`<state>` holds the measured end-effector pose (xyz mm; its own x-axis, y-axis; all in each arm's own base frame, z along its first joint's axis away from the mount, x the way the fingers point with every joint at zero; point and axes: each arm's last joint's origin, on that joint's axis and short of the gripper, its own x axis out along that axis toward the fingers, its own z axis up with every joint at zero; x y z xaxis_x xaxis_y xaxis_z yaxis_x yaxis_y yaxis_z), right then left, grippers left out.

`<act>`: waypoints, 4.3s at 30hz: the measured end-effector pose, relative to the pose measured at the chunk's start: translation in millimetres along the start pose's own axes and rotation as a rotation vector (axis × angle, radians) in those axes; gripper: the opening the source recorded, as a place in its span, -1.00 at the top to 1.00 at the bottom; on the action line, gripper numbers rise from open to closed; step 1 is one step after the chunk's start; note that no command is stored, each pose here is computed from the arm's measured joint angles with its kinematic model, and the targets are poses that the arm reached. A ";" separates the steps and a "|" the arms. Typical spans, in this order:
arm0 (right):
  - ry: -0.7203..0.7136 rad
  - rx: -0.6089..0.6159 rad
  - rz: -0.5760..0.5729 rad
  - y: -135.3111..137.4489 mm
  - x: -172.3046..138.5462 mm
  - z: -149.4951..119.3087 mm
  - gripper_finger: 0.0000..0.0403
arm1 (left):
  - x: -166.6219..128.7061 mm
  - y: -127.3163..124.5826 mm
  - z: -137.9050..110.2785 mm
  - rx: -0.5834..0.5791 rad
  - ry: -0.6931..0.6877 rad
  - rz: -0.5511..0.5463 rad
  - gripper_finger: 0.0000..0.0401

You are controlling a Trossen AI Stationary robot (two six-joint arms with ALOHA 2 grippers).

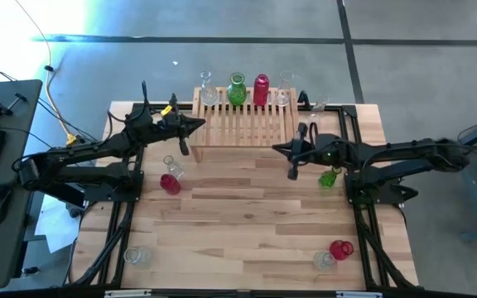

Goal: Sort vases onto shelf
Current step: Put the transparent vase on the shelf aligned with the other transparent vase

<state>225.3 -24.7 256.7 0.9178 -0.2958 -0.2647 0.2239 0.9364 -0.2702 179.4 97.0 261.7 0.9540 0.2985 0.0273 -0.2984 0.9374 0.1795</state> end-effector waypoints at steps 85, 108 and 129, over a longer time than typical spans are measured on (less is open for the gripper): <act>0.426 0.435 -0.799 -57.7 -50.4 -49.4 0.27 | -36.0 -13.4 -19.5 0.168 -0.189 -0.032 1.00; 0.371 0.798 -0.950 -151.3 -36.1 -90.8 -0.51 | -35.4 -11.8 -10.6 0.237 -0.231 -0.016 1.00; 0.451 0.816 -1.052 -169.2 -1.2 -132.8 -0.43 | -35.3 -11.8 -10.9 0.236 -0.227 -0.018 1.00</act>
<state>142.7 -207.9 179.8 0.0559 -0.8057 -0.5897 0.9984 0.0401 0.0398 149.0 77.4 247.9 0.9488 0.2100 0.2361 -0.2924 0.8669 0.4038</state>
